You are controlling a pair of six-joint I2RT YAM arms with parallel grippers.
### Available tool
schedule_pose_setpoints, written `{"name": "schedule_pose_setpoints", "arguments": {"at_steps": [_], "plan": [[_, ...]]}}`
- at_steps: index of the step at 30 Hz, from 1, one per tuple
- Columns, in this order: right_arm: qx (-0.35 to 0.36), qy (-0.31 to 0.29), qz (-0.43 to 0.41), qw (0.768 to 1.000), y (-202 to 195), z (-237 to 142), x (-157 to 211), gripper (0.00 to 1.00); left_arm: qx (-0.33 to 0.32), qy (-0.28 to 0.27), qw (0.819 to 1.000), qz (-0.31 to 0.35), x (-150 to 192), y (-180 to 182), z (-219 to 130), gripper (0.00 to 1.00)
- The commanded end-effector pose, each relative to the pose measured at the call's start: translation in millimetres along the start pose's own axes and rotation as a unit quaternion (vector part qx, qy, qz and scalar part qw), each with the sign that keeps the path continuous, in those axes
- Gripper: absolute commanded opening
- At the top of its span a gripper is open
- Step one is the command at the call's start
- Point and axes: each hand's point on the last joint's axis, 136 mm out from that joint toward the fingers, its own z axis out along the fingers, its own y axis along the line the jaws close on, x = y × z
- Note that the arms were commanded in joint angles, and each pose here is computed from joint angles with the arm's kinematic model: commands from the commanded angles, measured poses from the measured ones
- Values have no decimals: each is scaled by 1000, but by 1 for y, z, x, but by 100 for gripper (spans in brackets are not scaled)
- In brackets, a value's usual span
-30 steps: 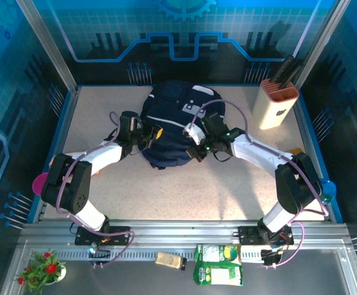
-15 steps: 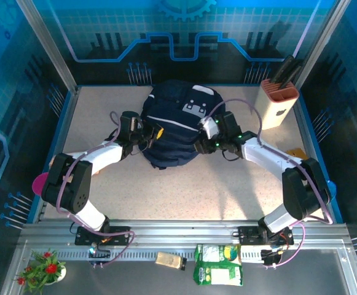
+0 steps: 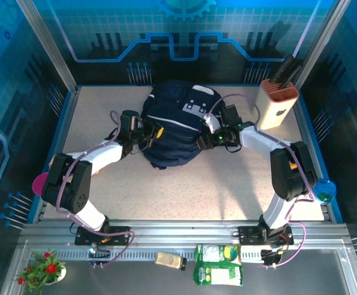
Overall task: Pack the student bag
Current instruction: Unzip the student bag at the top-center of the table.
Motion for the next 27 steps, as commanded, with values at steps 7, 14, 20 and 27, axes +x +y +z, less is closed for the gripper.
{"name": "schedule_pose_setpoints", "arguments": {"at_steps": [7,14,20,27], "plan": [[-67,43,-33,996,13,3,12,54,55,1,998,31,0,-42,-4,0],[-44,58,-40,997,5,3,20,48,55,1,998,32,0,-42,-3,0],[-19,56,-40,997,-4,6,15,26,56,4,998,32,1,-44,-3,0],[-12,59,-51,997,-2,6,14,7,57,6,998,30,1,-45,-2,0]]}}
